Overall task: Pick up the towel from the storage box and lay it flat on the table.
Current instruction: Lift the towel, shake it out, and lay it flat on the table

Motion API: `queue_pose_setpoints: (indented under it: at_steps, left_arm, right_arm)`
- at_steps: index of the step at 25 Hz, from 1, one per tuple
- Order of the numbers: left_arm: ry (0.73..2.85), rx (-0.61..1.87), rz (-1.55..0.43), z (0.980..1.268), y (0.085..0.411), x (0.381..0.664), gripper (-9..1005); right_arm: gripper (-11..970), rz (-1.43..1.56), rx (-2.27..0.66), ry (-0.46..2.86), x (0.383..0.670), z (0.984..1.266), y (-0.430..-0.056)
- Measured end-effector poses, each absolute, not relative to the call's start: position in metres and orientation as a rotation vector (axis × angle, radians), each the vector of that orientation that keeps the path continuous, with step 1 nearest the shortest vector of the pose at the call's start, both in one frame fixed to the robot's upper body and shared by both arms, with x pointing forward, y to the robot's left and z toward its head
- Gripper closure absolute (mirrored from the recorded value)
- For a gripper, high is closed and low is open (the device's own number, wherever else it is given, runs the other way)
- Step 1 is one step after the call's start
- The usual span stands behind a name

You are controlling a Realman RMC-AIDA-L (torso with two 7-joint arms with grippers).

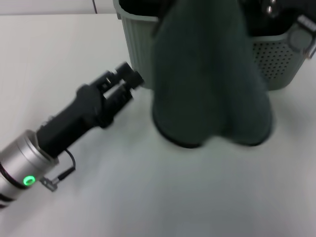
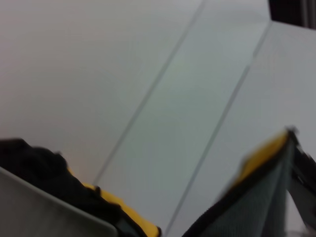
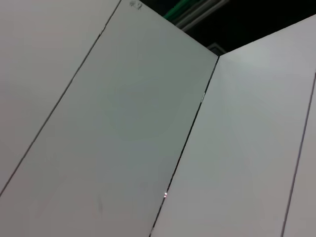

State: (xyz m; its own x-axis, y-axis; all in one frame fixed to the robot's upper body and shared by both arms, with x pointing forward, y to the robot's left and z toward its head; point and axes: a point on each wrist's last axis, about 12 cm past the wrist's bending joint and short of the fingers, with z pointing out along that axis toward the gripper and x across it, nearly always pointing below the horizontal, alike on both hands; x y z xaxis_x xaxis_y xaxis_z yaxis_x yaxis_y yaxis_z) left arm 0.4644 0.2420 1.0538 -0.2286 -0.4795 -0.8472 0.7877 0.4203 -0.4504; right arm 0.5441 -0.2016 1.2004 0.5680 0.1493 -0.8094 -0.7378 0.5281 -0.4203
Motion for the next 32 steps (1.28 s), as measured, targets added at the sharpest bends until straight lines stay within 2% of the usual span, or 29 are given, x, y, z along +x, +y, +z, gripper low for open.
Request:
queue_pose_setpoints:
  at_steps: [7, 13, 20, 25, 32]
  left_arm:
    - [1.300, 0.453, -1.157, 1.049, 0.238, 0.449, 548]
    - [1.115, 0.514, -1.108, 1.063, 0.243, 0.440, 542]
    - [0.967, 0.592, -1.144, 1.086, 0.235, 0.455, 543]
    - [0.919, 0.702, -1.208, 1.095, 0.223, 0.462, 543]
    - [0.944, 0.804, -1.301, 1.091, 0.209, 0.461, 544]
  right_arm:
    - [960, 0.559, -0.944, 0.803, 0.548, 1.219, -0.197]
    - [959, 0.592, -1.116, 0.840, 0.542, 1.224, -0.205]
    - [959, 0.711, -1.251, 0.852, 0.531, 1.230, -0.218]
    - [959, 0.733, -1.263, 0.839, 0.528, 1.235, -0.221]
    - [960, 0.722, -1.251, 0.818, 0.531, 1.244, -0.217]
